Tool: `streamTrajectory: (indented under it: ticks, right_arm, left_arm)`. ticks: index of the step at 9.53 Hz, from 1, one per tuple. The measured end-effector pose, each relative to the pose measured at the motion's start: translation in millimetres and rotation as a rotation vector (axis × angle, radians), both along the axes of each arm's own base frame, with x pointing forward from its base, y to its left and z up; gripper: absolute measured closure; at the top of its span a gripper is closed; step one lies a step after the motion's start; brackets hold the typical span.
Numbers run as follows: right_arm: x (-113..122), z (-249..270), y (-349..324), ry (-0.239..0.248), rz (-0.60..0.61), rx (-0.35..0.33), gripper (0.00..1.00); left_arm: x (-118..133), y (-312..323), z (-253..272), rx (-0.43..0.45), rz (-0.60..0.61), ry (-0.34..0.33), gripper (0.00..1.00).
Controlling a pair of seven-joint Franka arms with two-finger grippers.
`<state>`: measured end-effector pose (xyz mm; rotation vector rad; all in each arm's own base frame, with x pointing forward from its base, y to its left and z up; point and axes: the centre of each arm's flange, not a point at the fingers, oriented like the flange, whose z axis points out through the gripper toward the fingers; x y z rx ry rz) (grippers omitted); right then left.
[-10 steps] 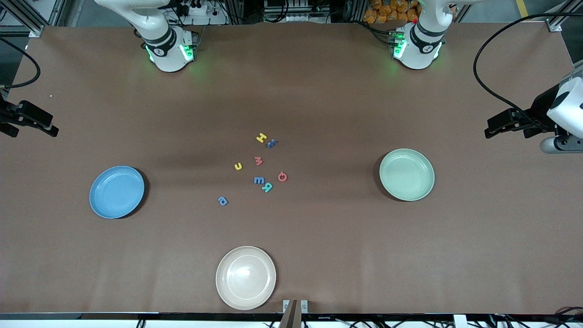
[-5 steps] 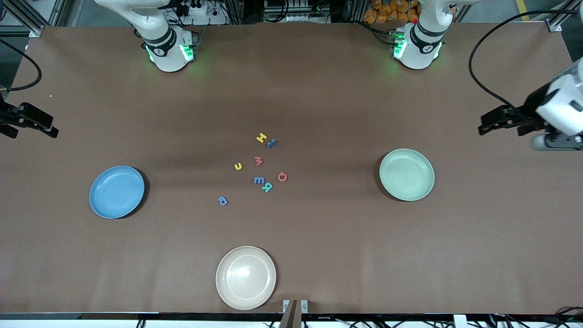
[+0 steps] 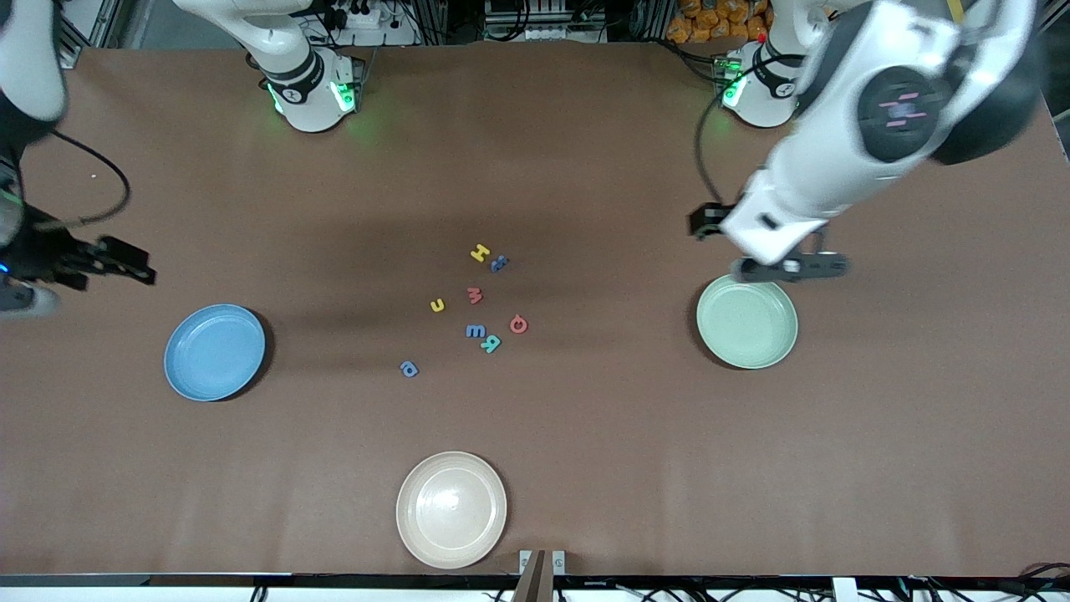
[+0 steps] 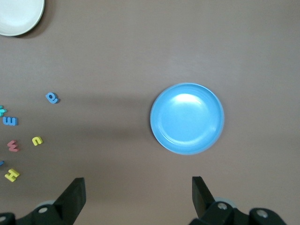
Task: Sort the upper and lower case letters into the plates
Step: 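Move both grippers out from rest toward the foam letters, then reach the right gripper to the blue e while the left gripper reaches the W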
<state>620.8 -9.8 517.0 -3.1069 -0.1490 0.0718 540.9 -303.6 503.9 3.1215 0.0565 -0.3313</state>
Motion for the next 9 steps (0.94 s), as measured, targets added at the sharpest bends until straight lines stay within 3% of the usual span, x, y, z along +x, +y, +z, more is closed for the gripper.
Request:
streamTrajectory:
  ticks: [3,5,9]
  right_arm:
    - [32,-87,91,0.016,0.127,-0.004,0.0]
    - [41,-126,125,0.004,0.156,0.021,0.0]
    - [60,-203,169,-0.094,0.205,0.023,0.0]
  left_arm:
    - [-16,-120,-81,-0.059,0.06,-0.095,0.0]
    - [-17,-159,-138,-0.096,0.125,-0.127,0.0]
    - [-16,-184,-194,-0.106,0.352,-0.134,0.0]
